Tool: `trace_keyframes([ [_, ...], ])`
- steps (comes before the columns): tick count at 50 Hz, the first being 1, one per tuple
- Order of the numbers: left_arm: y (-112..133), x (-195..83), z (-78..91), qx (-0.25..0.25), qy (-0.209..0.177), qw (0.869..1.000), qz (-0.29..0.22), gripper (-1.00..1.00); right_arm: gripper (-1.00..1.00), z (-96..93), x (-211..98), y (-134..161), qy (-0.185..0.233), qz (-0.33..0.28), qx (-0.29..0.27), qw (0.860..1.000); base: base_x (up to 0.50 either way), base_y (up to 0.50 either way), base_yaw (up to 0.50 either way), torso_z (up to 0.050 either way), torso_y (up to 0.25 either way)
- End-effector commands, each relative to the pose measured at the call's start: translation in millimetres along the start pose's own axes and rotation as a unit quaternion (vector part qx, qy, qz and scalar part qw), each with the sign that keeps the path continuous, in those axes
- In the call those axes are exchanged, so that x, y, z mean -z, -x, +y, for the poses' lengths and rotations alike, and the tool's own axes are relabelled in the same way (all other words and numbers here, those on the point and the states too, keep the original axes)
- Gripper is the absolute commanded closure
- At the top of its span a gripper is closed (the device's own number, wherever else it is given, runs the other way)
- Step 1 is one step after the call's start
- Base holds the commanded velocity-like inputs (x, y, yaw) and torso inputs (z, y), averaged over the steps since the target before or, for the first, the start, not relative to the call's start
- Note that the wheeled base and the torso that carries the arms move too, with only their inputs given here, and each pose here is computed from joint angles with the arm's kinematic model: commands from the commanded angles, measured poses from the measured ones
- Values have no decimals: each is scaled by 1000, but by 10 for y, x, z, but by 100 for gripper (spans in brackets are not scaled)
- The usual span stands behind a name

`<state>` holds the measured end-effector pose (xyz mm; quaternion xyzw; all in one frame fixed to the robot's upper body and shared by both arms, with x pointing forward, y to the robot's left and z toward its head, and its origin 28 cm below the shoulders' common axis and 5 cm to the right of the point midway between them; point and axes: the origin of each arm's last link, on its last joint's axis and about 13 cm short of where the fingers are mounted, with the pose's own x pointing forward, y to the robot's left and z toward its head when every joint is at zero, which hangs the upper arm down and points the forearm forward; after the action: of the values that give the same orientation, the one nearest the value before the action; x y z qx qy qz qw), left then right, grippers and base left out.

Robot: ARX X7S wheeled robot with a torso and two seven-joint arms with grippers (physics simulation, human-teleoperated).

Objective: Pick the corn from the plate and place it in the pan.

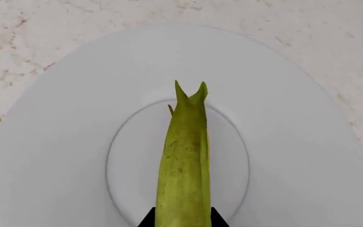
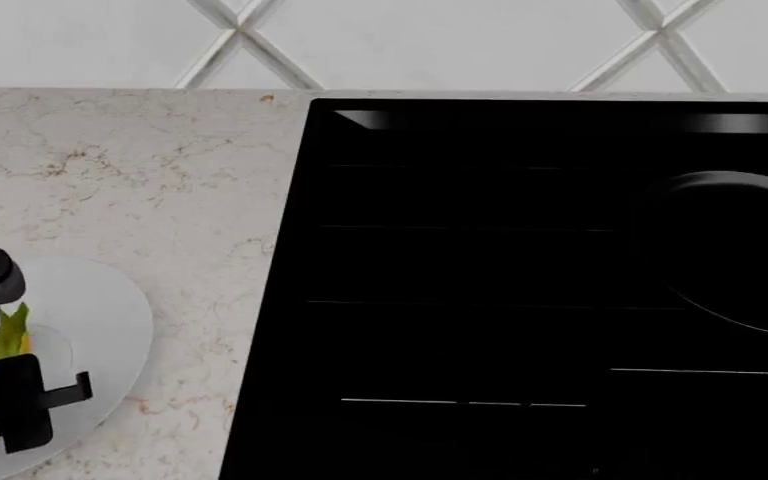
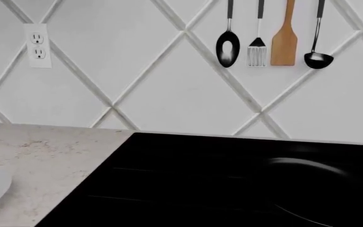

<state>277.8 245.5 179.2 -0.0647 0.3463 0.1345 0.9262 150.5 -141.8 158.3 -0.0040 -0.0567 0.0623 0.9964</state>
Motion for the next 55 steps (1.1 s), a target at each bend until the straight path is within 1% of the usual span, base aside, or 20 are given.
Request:
trace_keyframes([
  [1, 34, -10, -5, 4, 1, 1000, -1, 100, -100, 4, 7, 9, -2, 1, 1, 1000, 0, 0, 0, 0, 0],
  [4, 161, -118, 5, 14, 10, 1000, -26, 100, -100, 7, 3, 8, -2, 1, 0, 1000, 0, 0, 0, 0, 0],
  [5, 281, -174, 8, 23, 9, 999, -45, 100, -100, 7, 5, 7, -1, 1, 1, 1000, 0, 0, 0, 0, 0],
  [6, 341, -192, 7, 28, 8, 998, -55, 100, -100, 8, 3, 6, -1, 1, 1, 1000, 0, 0, 0, 0, 0],
  [7, 507, -235, 5, 40, 8, 997, -73, 100, -100, 9, 2, 2, -1, 0, 0, 1000, 0, 0, 0, 0, 0],
  [8, 558, -240, 2, 44, 6, 996, -79, 100, -100, 10, 1, 1, -2, -1, 0, 1000, 0, 0, 0, 0, 0],
  [9, 695, -256, -5, 55, 1, 994, -95, 100, -100, 13, 6, -8, -2, -1, 0, 1000, 0, 0, 0, 0, 0],
  [11, 823, -266, 3, 59, -5, 992, -112, 100, -100, 17, 3, -24, -2, -2, -3, 1000, 0, 0, 0, 0, 0],
  [13, 858, -274, 15, 59, -4, 991, -116, 100, -100, 18, 5, -37, -2, -3, -3, 1000, 0, 0, 0, 0, 0],
  [17, 880, -276, 19, 59, -5, 991, -122, 100, -100, 22, 13, -81, -2, -6, -6, 1000, 0, 0, 0, 0, 0],
  [26, 1044, -279, 4, 74, -11, 987, -140, 100, -100, 14, 11, -147, -4, -12, -11, 1000, 0, 0, 0, 0, 0],
  [36, 995, -257, 1, 82, -13, 987, -138, 100, -100, 14, -28, -136, -21, -29, -16, 999, 0, 0, 0, 0, 0],
  [38, 973, -256, 9, 83, -14, 987, -136, 100, -100, 25, -30, -145, -27, -30, -16, 999, 1, -500, 0, 0, 0],
  [42, 947, -269, 20, 84, -15, 987, -134, 100, -100, 52, -63, -157, -23, -34, -19, 999, 1, -500, 0, 0, 0],
  [48, 944, -310, 33, 84, -17, 987, -139, 100, -100, 32, -327, -165, 6, -71, -19, 997, 0, -500, 0, 0, 0],
  [50, 941, -323, 28, 83, -18, 987, -140, 100, -100, -8, -533, -190, 12, -101, -15, 995, 0, -400, 0, 0, 0],
  [51, 946, -337, 23, 85, -20, 986, -142, 100, -100, -31, -691, -198, 22, -124, -15, 992, 0, 0, 0, 0, 0],
  [52, 942, -343, 21, 85, -20, 986, -142, 100, -100, -37, -738, -204, 24, -131, -14, 991, 0, 0, 0, 0, 0],
  [53, 929, -359, 20, 84, -21, 986, -143, 100, -100, -70, -866, -221, 39, -151, -8, 988, 0, 0, 0, 0, 0],
  [55, 916, -382, 15, 83, -23, 986, -145, 100, -100, -117, -1036, -245, 49, -175, 3, 983, 0, 0, 0, 0, 0],
])
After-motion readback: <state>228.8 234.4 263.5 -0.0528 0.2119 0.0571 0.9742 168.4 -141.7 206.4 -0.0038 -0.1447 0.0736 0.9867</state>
